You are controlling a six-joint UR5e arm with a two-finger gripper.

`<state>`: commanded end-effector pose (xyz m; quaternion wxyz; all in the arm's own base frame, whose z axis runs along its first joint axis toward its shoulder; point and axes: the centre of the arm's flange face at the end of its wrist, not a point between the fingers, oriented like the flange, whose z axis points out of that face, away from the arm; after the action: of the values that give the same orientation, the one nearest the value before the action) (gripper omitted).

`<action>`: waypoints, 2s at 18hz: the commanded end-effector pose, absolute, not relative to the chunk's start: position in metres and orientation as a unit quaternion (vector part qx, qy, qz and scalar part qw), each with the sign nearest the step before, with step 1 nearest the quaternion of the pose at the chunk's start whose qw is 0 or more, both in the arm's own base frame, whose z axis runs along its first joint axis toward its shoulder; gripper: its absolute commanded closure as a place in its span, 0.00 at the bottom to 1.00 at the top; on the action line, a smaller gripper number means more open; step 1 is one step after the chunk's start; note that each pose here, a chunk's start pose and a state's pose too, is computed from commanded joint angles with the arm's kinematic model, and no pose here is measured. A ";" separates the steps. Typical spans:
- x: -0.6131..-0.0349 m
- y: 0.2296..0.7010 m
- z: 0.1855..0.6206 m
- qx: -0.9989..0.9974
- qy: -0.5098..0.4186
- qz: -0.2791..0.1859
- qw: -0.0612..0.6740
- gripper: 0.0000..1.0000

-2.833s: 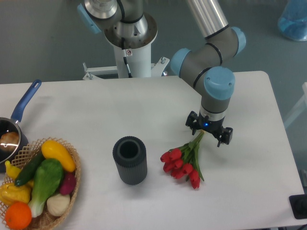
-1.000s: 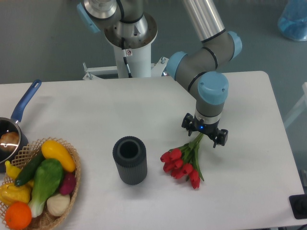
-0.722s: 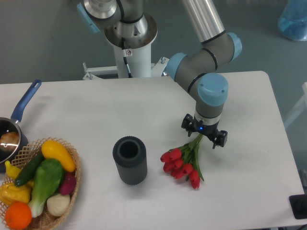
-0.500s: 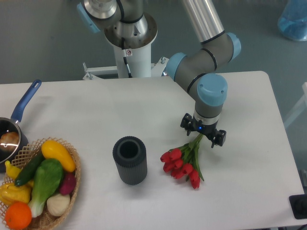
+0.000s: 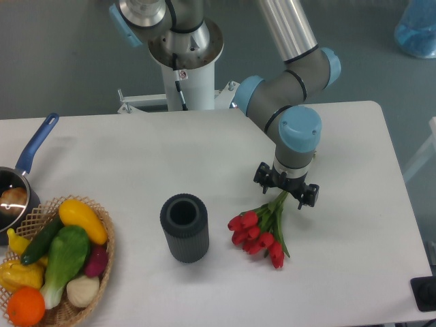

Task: Pick up the flowers from the table
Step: 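Position the gripper around the tulip stems and close it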

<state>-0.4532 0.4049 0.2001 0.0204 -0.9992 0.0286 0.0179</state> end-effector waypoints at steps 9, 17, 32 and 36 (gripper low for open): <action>-0.457 0.387 0.191 -0.999 0.048 0.007 0.010 0.00; -0.459 0.384 0.193 -0.997 0.077 0.009 0.013 0.00; -0.455 0.386 0.191 -0.997 0.074 0.003 0.010 0.53; -0.454 0.386 0.190 -0.997 0.071 0.002 0.010 0.70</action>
<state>-0.4544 0.3858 0.1904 0.0102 -0.9974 0.0713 0.0023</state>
